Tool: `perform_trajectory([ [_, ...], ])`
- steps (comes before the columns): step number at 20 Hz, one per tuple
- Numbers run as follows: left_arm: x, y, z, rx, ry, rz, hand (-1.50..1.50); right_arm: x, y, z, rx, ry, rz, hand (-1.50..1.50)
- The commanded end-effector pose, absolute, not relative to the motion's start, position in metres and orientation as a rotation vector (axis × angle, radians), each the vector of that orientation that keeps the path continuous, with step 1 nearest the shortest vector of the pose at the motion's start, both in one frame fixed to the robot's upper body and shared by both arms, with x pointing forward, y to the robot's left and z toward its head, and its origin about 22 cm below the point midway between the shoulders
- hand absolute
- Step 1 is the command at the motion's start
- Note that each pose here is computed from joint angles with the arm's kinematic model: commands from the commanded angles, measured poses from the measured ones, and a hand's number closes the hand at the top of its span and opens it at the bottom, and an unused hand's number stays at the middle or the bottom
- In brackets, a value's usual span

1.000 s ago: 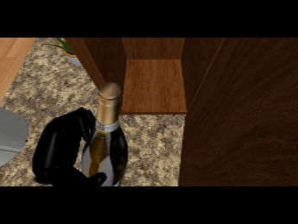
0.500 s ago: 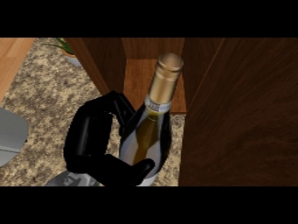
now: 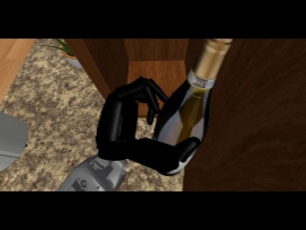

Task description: Pick up the wine, place it into the cabinet and close the cabinet

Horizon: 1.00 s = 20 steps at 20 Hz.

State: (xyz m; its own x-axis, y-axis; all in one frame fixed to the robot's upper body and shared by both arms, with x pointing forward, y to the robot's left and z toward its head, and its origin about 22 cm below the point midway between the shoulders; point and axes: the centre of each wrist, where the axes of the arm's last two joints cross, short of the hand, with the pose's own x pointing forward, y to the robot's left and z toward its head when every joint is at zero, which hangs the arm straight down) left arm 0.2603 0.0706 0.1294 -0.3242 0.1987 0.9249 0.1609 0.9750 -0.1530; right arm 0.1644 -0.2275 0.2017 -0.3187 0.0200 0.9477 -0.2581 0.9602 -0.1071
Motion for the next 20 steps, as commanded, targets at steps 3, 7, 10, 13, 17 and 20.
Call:
perform_trajectory([
  [3, 0.276, 0.06, 0.135, -0.202, -1.932, 0.031, 1.5, 0.136, -0.236, 0.214, 0.244, -1.933, 0.312, -1.5],
  [7, 0.287, 0.054, 0.13, -0.155, -1.943, 0.041, 1.5, 0.14, -0.222, 0.2, 0.261, -1.941, 0.282, -1.5],
  [10, 0.292, 0.053, 0.123, -0.192, -1.912, 0.072, 1.5, 0.131, -0.22, 0.213, 0.259, -1.933, 0.285, -1.5],
  [13, 0.275, 0.055, 0.114, -0.201, -1.892, 0.098, 1.5, 0.132, -0.226, 0.211, 0.238, -1.93, 0.289, -1.5],
  [17, 0.29, 0.057, 0.093, -0.181, -1.897, 0.135, 1.5, 0.123, -0.225, 0.22, 0.247, -1.927, 0.298, -1.5],
  [20, 0.286, 0.059, 0.076, -0.163, -1.893, 0.139, 1.5, 0.137, -0.239, 0.216, 0.225, -1.939, 0.288, -1.5],
])
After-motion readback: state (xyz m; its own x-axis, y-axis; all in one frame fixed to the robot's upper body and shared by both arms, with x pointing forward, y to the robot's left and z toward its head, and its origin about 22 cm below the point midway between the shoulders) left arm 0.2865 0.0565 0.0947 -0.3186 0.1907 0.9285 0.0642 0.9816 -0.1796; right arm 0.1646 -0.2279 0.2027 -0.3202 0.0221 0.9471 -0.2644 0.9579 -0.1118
